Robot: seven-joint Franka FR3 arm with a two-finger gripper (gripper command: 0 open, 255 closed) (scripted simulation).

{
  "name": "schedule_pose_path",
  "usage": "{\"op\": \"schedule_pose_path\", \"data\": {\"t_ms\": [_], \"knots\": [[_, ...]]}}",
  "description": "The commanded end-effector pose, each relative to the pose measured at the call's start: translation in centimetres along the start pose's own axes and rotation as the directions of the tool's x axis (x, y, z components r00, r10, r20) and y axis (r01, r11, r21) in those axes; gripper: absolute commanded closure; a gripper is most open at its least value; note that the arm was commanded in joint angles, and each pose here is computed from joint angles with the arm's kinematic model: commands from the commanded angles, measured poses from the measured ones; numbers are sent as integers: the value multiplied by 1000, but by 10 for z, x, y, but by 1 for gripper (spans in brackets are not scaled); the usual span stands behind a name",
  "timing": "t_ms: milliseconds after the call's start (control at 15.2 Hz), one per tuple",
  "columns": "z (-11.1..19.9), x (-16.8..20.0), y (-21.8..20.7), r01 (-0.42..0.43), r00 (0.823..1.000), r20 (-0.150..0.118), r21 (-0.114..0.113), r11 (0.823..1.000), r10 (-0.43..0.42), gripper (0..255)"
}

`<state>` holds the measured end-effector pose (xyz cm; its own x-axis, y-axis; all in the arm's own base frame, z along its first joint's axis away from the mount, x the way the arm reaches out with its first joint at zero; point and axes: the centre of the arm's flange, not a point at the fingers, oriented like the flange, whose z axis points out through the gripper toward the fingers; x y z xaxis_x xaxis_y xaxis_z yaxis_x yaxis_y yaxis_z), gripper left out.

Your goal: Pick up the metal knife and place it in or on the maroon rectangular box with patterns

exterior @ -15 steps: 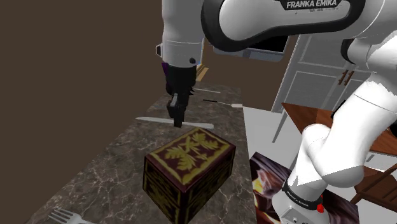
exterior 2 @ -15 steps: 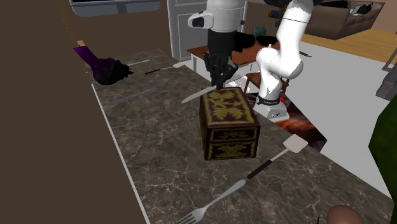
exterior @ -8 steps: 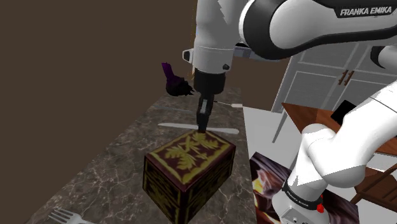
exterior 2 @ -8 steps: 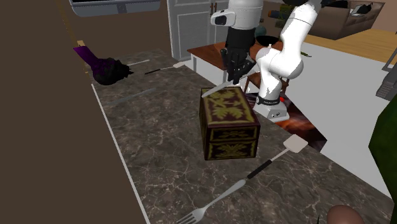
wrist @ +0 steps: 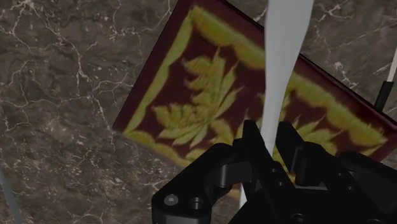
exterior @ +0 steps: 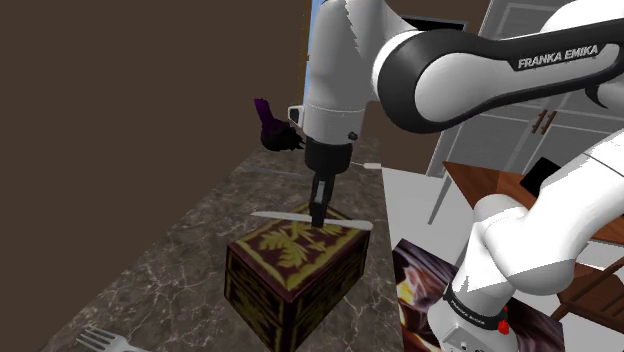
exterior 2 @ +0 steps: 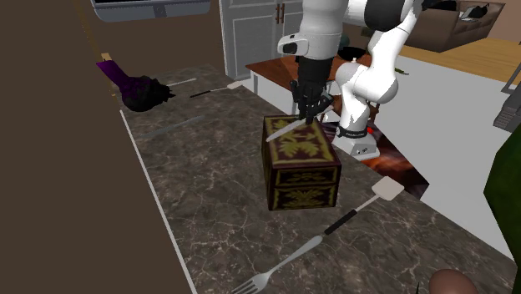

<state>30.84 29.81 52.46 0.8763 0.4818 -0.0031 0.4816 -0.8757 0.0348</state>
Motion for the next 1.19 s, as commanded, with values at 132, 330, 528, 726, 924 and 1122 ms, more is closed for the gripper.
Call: {"op": "schedule_pose_path", "data": {"t_ms": [132,330,528,726,924,1122], "knots": [[21,0,0,0,1000,0,0,1000,0,255],[36,0,-1,0,1000,0,0,1000,0,255],[36,0,-1,0,1000,0,0,1000,0,255],[36,0,-1,0,1000,0,0,1000,0,255],[36,0,-1,0,1000,0,0,1000,0,0],[36,0,-1,0,1000,0,0,1000,0,0]]}}
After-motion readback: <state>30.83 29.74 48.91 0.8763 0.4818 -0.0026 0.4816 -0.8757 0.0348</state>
